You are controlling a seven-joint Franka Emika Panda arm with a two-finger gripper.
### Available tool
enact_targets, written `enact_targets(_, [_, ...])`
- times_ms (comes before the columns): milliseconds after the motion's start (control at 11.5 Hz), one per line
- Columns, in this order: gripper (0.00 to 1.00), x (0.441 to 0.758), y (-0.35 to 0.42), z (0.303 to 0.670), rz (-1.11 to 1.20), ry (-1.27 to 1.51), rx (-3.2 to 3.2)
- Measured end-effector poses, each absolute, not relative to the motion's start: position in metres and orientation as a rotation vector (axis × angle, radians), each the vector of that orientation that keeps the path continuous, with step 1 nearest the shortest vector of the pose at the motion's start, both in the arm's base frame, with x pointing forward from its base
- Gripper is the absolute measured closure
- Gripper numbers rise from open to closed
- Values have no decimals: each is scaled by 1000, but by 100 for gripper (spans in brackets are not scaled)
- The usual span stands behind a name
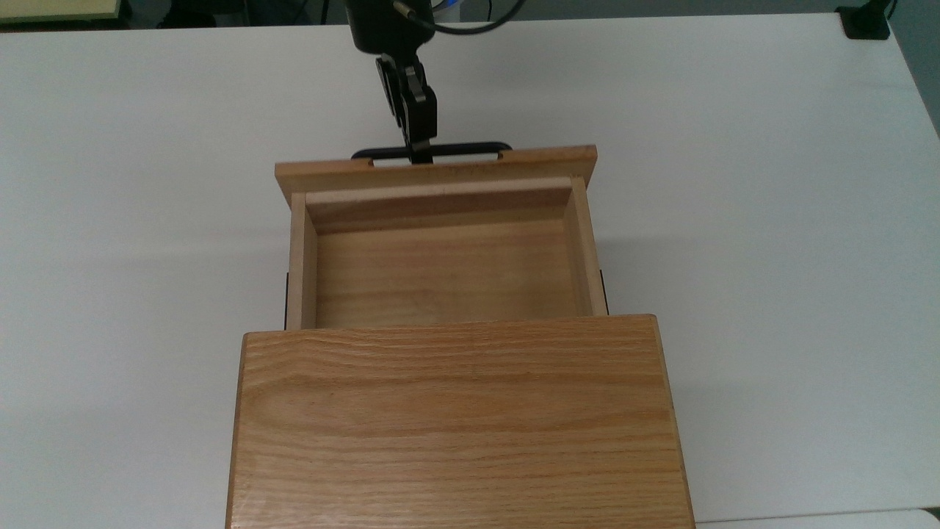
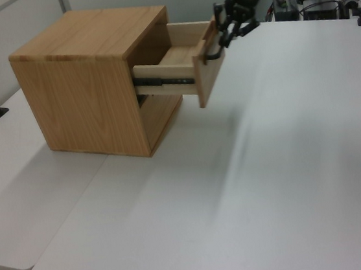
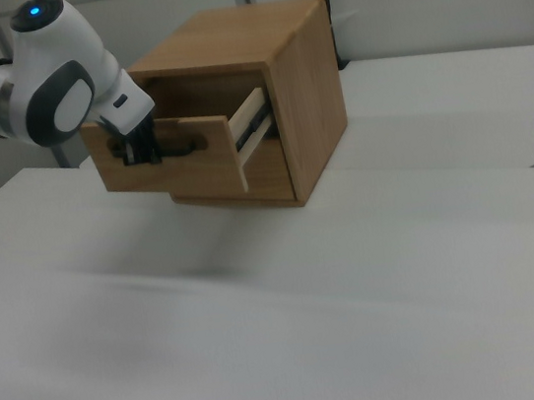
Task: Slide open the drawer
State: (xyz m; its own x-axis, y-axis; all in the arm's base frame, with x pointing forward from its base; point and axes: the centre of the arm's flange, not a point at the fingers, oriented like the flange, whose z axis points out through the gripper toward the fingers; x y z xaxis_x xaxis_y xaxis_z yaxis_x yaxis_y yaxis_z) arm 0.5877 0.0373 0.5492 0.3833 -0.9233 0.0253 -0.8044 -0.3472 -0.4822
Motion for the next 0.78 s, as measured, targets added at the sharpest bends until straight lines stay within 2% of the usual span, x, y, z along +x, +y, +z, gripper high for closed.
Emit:
enact_targets(348, [83,548,26,554,-247,1444,-2387])
enact_targets(435, [79,545,27,554,-237,1400,-2422])
enact_targets(610, [50,538,32,559,-226,1289,-2498])
enact_targets(784, [21,531,34,570,-203,1059,-2635])
